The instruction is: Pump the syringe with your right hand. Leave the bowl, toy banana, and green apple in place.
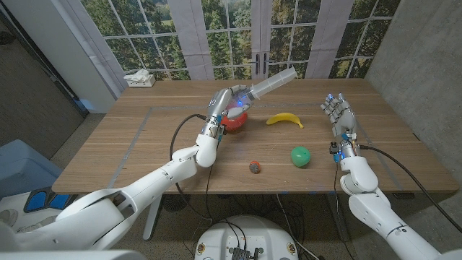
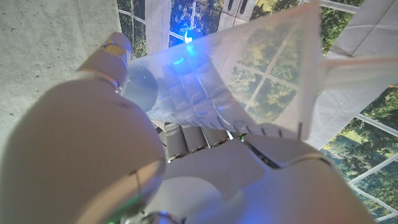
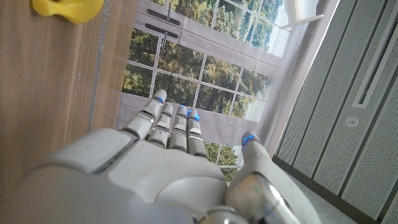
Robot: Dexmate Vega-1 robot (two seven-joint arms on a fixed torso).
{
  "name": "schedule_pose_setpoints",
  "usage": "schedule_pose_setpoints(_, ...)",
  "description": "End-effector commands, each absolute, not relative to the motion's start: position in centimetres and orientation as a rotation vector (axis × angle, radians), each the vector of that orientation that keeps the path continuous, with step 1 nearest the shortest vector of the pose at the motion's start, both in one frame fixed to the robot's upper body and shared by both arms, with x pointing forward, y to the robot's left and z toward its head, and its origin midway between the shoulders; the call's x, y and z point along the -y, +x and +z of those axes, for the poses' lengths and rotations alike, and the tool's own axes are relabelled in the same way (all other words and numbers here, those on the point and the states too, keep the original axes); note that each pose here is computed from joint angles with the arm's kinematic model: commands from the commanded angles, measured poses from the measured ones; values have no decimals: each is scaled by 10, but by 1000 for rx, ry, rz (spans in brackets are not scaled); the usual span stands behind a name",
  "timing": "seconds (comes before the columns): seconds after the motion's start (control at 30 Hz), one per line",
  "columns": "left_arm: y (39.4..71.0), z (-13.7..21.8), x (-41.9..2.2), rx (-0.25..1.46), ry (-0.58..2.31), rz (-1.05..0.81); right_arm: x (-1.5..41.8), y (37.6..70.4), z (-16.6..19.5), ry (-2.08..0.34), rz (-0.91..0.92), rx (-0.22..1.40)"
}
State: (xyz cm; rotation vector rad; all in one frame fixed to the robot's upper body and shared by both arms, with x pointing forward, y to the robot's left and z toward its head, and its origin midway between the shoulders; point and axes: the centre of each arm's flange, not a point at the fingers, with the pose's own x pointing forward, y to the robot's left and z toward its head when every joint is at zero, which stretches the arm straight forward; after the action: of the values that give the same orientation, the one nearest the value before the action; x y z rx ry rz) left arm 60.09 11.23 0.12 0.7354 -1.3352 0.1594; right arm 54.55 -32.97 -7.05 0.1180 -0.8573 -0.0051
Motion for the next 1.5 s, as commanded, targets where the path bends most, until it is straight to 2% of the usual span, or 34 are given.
schedule_pose_setpoints(0.03,619,20,-106,1321,691,116,326,540,-60,89,21,839)
schedule_pose_setpoints(0.6,640,34,-100,1282,575,73,316,528,-43,66,60,833)
schedule_pose_setpoints(1.07,652,38,-97,1288,573,90,311,521,-33,30,72,844)
schedule_pose_setpoints(1.5,665,45,-91,1215,589,74,304,520,-21,25,66,839)
